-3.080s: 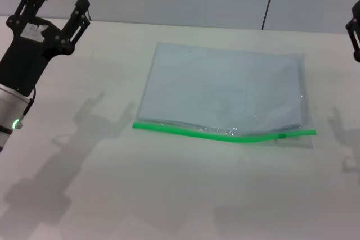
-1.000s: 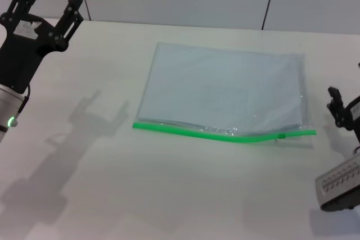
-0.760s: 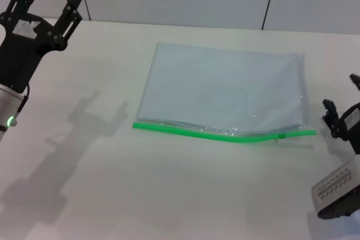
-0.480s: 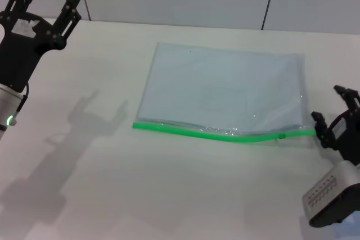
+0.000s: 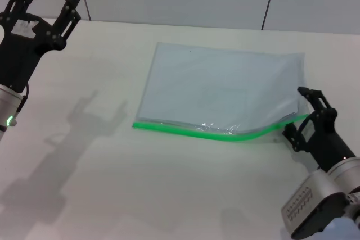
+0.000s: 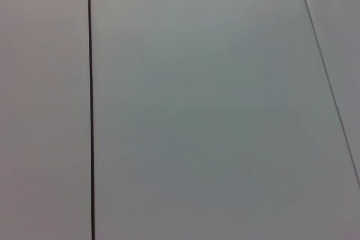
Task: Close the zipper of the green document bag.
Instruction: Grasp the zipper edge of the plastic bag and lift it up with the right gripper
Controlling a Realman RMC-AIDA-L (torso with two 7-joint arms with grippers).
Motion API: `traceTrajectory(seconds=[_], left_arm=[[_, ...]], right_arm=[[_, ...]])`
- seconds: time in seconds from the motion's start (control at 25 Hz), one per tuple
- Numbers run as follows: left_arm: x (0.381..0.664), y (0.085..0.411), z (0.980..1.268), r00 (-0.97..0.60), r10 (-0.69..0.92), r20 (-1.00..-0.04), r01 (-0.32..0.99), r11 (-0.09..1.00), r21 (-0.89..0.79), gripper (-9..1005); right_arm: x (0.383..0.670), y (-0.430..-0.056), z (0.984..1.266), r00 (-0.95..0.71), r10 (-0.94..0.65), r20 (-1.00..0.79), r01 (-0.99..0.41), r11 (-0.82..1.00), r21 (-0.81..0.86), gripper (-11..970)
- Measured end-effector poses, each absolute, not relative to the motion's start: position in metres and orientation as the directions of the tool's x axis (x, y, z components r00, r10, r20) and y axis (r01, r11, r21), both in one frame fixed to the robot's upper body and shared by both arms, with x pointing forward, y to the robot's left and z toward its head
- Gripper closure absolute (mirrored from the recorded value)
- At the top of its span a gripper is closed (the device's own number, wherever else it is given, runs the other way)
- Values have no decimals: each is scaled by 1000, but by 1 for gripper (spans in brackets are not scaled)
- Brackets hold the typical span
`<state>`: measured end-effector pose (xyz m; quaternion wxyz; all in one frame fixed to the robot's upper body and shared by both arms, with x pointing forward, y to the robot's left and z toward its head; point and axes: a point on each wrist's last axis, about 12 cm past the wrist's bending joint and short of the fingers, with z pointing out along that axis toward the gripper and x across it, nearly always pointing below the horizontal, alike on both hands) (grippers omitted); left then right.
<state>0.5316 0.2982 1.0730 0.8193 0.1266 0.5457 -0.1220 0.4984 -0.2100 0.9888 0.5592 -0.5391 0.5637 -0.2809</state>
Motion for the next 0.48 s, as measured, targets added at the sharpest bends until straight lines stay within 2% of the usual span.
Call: traceTrajectory(seconds=[0.48], left_arm=[[531, 298, 1073, 372, -62, -926, 338, 938, 73, 368]], right_arm=[[501, -205, 990, 253, -938, -235, -277, 163, -947, 208]])
